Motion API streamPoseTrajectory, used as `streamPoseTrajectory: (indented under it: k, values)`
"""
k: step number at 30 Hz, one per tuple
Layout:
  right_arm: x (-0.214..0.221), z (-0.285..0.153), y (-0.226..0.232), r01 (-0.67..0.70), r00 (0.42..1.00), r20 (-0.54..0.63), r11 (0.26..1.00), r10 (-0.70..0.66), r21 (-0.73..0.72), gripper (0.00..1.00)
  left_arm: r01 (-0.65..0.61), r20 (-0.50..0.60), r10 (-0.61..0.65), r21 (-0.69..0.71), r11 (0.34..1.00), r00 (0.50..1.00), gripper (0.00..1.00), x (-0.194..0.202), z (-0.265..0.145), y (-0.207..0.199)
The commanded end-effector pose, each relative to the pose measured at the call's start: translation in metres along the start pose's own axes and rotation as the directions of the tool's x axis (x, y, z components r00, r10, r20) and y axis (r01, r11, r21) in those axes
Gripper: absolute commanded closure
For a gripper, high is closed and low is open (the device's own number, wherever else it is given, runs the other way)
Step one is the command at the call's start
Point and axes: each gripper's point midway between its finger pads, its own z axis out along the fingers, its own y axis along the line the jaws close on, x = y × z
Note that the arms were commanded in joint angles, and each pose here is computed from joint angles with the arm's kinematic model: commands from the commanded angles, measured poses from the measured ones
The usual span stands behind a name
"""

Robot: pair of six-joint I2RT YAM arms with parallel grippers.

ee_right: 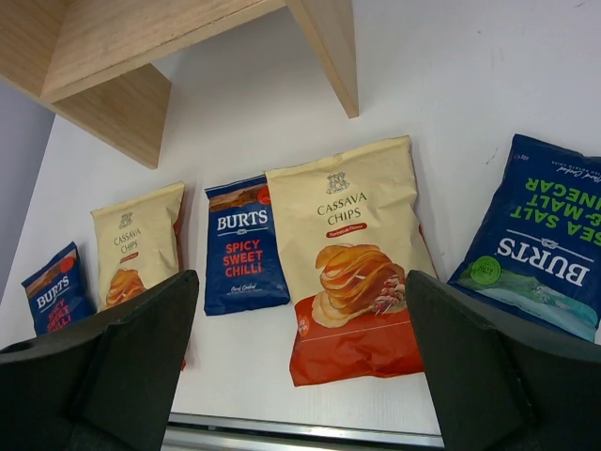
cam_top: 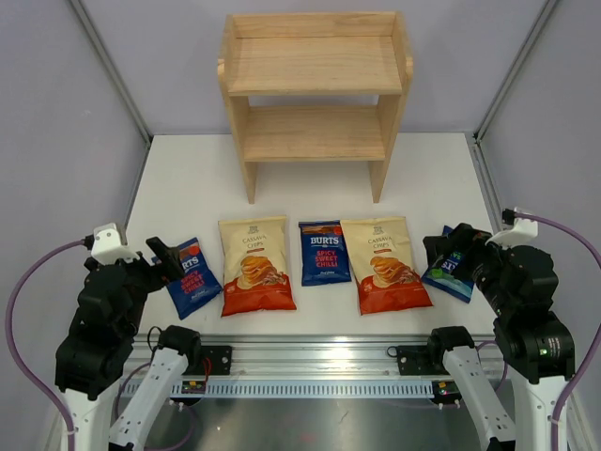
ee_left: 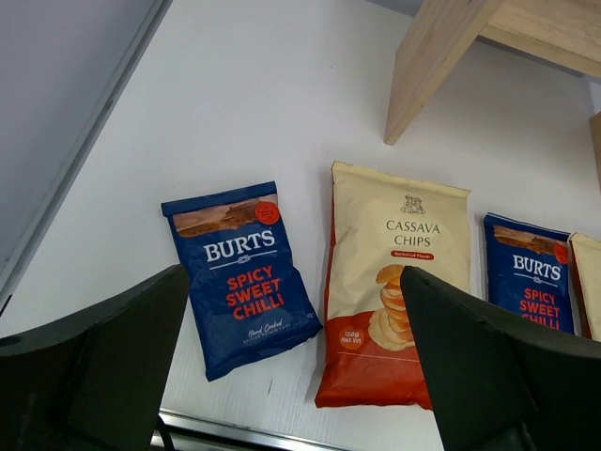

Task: Place and organize the chips bags onto the shelf

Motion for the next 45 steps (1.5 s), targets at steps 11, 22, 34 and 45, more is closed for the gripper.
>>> streamPoseTrajectory:
  k: [11,22,34,45]
  values:
    - [0.018,0.006,0.042,-0.022,0.997,-0.079,0.967,0.002,-0.255,0.01,0.060,-0.127,-0.054,0.041,0.997,0.990,0.01,0.011,0.032,-0.030]
    - [0.032,-0.011,0.087,-0.087,0.990,-0.144,0.844,0.012,-0.529,0.01,0.197,-0.396,-0.136,0.116,0.973,0.908,0.01,0.081,0.103,-0.081]
    - [0.051,-0.027,0.102,-0.104,0.974,-0.219,0.759,-0.052,-0.642,0.00,0.305,-0.490,-0.221,0.097,0.948,0.843,0.01,0.143,0.198,-0.071]
    - [0.055,-0.025,0.108,-0.143,0.965,-0.258,0.721,-0.051,-0.678,0.00,0.389,-0.608,-0.220,0.159,0.908,0.763,0.01,0.196,0.236,-0.068]
